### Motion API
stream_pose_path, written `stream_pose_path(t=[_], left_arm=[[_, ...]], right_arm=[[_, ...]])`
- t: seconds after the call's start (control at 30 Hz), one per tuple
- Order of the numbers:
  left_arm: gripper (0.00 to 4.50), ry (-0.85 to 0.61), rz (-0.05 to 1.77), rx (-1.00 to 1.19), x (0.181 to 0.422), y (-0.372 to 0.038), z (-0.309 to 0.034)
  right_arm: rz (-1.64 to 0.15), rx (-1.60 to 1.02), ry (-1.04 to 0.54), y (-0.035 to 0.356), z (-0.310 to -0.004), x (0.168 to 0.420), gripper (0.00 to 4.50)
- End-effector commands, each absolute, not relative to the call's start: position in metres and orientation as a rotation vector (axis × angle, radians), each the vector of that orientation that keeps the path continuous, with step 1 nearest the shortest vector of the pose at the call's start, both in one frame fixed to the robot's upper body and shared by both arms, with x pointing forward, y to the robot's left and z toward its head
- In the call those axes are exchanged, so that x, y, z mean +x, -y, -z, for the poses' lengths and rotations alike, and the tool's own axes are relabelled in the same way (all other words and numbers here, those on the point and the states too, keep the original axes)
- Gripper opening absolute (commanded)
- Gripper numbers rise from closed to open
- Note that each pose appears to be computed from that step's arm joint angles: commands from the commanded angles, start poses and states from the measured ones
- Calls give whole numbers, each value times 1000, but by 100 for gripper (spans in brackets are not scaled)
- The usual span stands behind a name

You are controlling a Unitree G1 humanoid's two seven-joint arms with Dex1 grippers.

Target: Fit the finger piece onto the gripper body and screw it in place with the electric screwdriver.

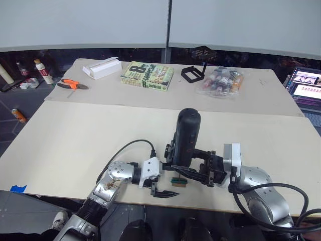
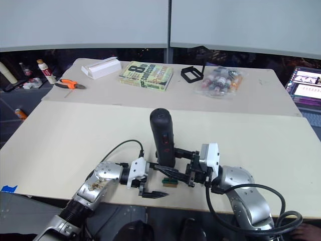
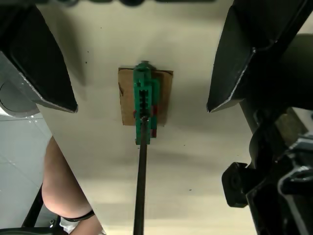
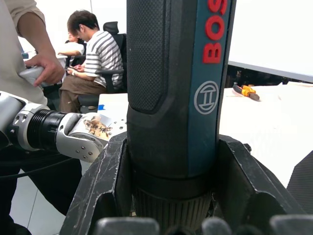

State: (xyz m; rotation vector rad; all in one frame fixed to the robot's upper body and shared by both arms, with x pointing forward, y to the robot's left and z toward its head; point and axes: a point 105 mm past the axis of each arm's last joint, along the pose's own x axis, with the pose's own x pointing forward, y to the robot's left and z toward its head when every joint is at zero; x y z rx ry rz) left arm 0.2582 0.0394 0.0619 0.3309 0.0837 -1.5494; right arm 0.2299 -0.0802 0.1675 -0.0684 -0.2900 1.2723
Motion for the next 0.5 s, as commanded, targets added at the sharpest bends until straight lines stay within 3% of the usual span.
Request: stream_pose_path(t=[0.03,0.5], left_arm=[[446,-86,1555,323,256,-37,-61],[446,-78,1551,323,257,-36,-63]], right_arm=[[-1266,-95,278,79,-166,231,192],[-1273,-92,246,79,-164,228,192]])
